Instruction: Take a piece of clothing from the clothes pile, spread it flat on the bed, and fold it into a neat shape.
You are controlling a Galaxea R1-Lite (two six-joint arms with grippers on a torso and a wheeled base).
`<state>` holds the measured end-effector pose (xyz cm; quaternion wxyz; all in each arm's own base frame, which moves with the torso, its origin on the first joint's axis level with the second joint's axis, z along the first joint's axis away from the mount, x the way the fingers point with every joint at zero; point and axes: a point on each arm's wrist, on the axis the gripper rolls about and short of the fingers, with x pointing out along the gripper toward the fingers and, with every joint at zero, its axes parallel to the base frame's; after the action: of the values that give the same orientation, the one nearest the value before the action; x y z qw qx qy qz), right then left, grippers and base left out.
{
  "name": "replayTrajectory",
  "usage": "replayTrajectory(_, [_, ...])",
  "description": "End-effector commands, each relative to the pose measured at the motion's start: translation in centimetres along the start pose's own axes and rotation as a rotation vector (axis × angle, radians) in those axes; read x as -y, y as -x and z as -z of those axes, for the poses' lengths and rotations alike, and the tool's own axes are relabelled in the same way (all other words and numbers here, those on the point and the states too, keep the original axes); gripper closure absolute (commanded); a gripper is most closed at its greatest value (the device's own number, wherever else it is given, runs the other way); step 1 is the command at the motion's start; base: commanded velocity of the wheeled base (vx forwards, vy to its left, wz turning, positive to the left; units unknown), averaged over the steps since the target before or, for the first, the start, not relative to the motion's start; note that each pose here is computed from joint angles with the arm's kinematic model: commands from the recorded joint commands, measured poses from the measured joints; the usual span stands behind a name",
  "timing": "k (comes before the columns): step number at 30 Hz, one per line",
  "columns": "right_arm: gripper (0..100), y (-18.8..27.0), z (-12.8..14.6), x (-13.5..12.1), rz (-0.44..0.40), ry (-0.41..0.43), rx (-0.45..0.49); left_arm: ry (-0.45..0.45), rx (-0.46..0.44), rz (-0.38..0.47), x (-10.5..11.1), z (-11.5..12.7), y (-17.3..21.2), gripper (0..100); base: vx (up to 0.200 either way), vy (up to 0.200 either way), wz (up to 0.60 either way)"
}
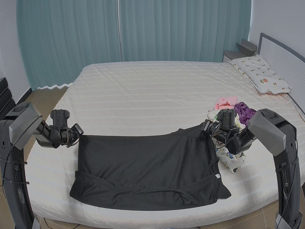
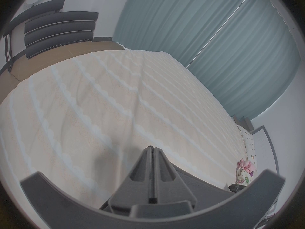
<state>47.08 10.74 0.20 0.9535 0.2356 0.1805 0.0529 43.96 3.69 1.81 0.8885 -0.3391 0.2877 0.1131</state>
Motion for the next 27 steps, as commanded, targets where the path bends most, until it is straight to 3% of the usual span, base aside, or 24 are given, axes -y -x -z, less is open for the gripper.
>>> replayTrajectory(1, [100,0.4,-0.2,-0.4,-0.008,0.001,0.008,0.000,0.005,0.003,0.1,-0.1,0.2,100,0.000,0.000,0.00])
replayTrajectory(13, [100,0.8,-1.4,-1.0,-0.027,-0.005,0.071,0.004,0.017,0.011,-0.2,-0.1,1.2,100,0.000,0.000,0.00])
replayTrajectory(19, [100,1.3,-0.1,-0.3,-0.007,-0.004,0.026,-0.002,0.028,0.019,-0.2,-0.1,1.1,100,0.000,0.000,0.00])
replayTrajectory(27, [100,3.9,-1.2,-1.0,-0.040,-0.006,0.023,-0.007,0.020,0.016,-0.3,0.0,2.4,100,0.000,0.000,0.00])
